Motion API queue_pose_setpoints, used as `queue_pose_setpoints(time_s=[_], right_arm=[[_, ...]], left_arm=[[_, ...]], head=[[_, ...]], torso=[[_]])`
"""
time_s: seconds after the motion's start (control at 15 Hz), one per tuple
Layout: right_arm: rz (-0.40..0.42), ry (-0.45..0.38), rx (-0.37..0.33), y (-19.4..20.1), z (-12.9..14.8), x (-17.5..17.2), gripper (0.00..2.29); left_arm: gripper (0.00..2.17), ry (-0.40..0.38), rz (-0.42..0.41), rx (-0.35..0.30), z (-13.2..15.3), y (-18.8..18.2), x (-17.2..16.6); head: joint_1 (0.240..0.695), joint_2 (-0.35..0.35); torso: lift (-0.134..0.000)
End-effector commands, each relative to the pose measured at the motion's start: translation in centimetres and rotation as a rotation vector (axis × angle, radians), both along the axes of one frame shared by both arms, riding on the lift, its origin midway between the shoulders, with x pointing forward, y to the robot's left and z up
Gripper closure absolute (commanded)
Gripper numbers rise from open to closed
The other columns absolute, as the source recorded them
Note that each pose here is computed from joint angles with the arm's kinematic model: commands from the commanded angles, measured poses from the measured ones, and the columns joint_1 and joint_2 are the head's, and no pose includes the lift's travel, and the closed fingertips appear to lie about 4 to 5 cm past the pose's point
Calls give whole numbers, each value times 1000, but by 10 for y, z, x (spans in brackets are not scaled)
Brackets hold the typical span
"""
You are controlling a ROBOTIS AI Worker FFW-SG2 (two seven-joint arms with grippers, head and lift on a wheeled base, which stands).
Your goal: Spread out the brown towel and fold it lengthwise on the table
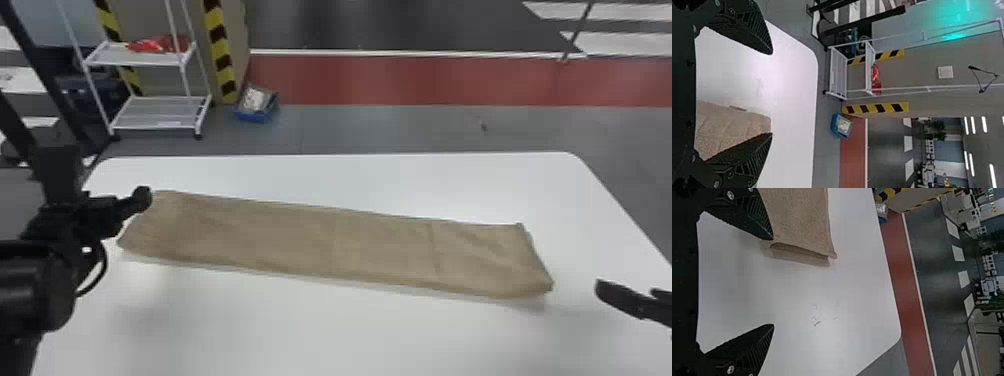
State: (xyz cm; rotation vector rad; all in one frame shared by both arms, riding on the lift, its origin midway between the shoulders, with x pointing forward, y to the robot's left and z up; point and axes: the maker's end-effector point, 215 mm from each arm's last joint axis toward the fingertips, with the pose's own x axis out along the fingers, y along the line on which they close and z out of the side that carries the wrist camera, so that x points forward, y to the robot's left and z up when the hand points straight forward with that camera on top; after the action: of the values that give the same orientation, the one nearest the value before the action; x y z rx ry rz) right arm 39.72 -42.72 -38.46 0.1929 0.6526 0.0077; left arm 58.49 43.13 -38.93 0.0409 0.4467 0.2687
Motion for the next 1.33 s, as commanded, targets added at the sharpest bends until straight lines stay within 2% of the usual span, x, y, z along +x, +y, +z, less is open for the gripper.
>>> queue_pose_setpoints(time_s=[0.0, 0.2, 0.47, 0.67, 0.87, 1.0, 1.27], right_arm=[[3, -13, -3, -2, 6, -3, 107], [12, -36, 1, 1, 17, -1, 107], [16, -44, -3, 2, 21, -1, 107], [15, -42, -4, 1, 20, -1, 107], [13, -39, -4, 1, 20, -2, 107], [16, -39, -3, 3, 19, -1, 107], [18, -40, -4, 3, 20, -1, 107]], left_arm=[[211, 124, 24, -53, -29, 24, -19], [215, 207, 17, -191, -53, 33, -36], [296, 230, 3, -251, -61, 29, -41], [292, 229, -6, -268, -63, 22, -42], [292, 187, 4, -265, -46, 26, -40], [289, 185, -3, -261, -44, 23, -39], [289, 203, -22, -279, -53, 14, -35]], head=[[695, 1], [695, 29], [695, 46], [695, 41], [695, 35], [695, 36], [695, 32]], torso=[[-125], [-125], [-125], [-125], [-125], [-125], [-125]])
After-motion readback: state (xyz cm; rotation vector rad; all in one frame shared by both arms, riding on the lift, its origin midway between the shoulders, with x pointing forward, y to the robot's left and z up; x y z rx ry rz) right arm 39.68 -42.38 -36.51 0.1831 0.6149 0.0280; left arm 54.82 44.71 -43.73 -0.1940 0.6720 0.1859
